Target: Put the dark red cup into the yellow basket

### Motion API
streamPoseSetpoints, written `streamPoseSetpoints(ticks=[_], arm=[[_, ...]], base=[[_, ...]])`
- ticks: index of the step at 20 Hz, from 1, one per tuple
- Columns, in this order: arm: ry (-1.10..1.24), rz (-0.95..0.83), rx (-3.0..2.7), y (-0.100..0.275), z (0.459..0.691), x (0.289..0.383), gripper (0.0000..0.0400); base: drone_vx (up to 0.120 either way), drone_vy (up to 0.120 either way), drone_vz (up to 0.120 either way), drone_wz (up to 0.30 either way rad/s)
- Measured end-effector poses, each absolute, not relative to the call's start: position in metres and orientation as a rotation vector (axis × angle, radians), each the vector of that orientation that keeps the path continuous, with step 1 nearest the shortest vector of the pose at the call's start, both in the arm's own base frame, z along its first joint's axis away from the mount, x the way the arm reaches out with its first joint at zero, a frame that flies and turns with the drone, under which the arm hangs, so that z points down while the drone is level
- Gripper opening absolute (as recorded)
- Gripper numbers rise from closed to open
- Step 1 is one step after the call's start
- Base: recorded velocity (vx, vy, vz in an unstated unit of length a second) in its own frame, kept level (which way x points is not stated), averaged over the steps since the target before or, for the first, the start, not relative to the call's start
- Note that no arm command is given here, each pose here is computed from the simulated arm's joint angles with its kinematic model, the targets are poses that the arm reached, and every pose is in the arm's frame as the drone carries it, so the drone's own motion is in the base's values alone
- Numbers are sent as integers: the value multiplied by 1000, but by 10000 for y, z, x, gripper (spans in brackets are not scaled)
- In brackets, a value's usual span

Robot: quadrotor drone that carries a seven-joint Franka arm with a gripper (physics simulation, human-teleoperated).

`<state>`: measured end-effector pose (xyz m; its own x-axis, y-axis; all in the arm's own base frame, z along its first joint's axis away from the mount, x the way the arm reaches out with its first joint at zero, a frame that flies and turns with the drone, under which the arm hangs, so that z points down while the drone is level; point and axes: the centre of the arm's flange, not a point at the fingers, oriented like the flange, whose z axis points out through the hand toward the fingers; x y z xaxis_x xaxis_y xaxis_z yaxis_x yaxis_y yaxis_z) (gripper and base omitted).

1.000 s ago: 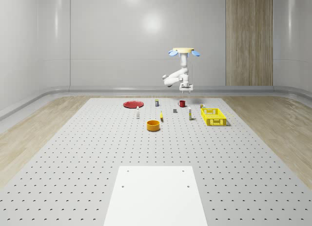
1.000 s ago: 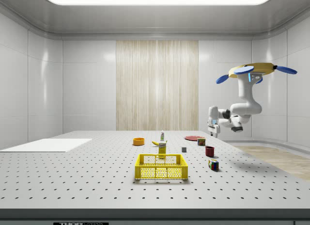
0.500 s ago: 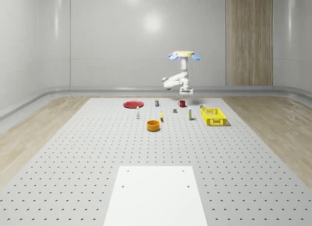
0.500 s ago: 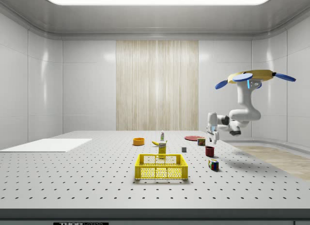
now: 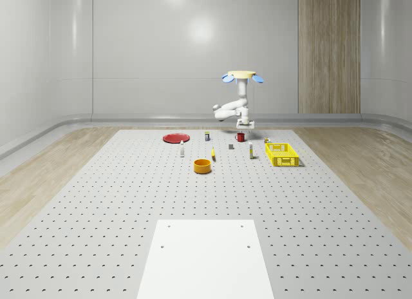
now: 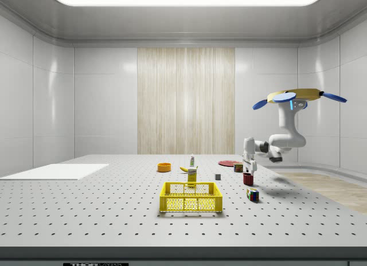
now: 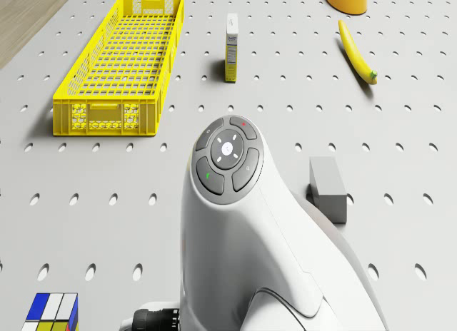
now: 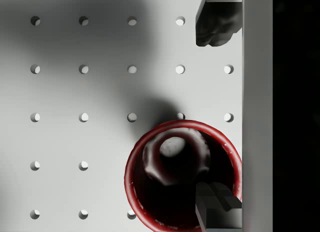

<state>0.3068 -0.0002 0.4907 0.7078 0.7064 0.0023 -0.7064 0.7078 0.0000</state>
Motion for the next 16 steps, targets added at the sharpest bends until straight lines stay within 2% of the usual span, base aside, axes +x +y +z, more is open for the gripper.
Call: streamPoseSetpoints(ticks=[16], arm=[[-2,785,1,99,5263,3068,400]], base=[[0,0,0,0]])
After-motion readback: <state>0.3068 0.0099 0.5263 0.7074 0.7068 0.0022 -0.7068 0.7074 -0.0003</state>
